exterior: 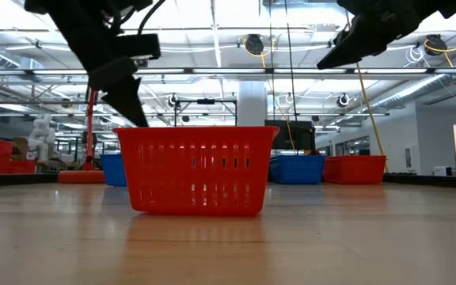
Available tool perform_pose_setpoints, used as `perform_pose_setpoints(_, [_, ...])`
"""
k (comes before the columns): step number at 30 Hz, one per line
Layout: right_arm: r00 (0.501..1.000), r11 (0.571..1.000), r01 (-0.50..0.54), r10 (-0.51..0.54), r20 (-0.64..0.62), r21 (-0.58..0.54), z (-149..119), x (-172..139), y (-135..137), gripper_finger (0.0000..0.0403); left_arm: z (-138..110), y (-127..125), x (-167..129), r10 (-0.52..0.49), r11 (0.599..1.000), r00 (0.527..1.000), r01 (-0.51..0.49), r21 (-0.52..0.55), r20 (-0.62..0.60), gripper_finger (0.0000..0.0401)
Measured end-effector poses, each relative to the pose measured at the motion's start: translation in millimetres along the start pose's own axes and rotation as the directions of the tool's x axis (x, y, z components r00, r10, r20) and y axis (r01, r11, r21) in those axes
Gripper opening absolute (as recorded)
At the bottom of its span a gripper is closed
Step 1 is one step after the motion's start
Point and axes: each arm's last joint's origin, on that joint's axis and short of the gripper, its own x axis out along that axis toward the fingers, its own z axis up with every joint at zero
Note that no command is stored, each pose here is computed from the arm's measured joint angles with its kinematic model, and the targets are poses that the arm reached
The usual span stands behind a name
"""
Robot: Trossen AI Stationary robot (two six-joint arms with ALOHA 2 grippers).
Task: Stack baskets by color
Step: Stack the bottom blue basket on top of the top blue basket
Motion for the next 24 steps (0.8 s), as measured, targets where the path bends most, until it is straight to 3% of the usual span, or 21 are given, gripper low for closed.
perform_pose_setpoints(5, [1.0, 1.0, 0.0, 0.0, -0.002, -0.02, 0.4, 3.9, 0.2, 0.0109, 9.2, -1.9, 6.2, -0.032, 0.993, 0.987, 0.049, -0.108, 0.158, 0.0184])
perform_pose_setpoints(10, [1.0, 1.0, -0.003, 0.002, -0.014, -0.028, -0.5, 5.9, 0.5, 0.0109, 4.8, -1.7, 10.4, -0.001, 0.998, 0.984, 0.012, -0.061, 0.178, 0.0184])
perform_pose_setpoints(17, [0.999, 0.999, -0.008, 0.006, -0.04, -0.049, -3.2, 5.9, 0.9, 0.0109, -26.3, -2.4, 24.2, 0.014, 0.982, 0.996, -0.03, 0.185, 0.091, 0.0184])
perform_pose_setpoints(24, [0.999, 0.999, -0.008, 0.006, -0.04, -0.049, -3.2, 5.8, 0.9, 0.0109, -35.2, 9.8, 34.9, 0.061, 0.916, 0.997, -0.078, 0.394, 0.054, 0.0182])
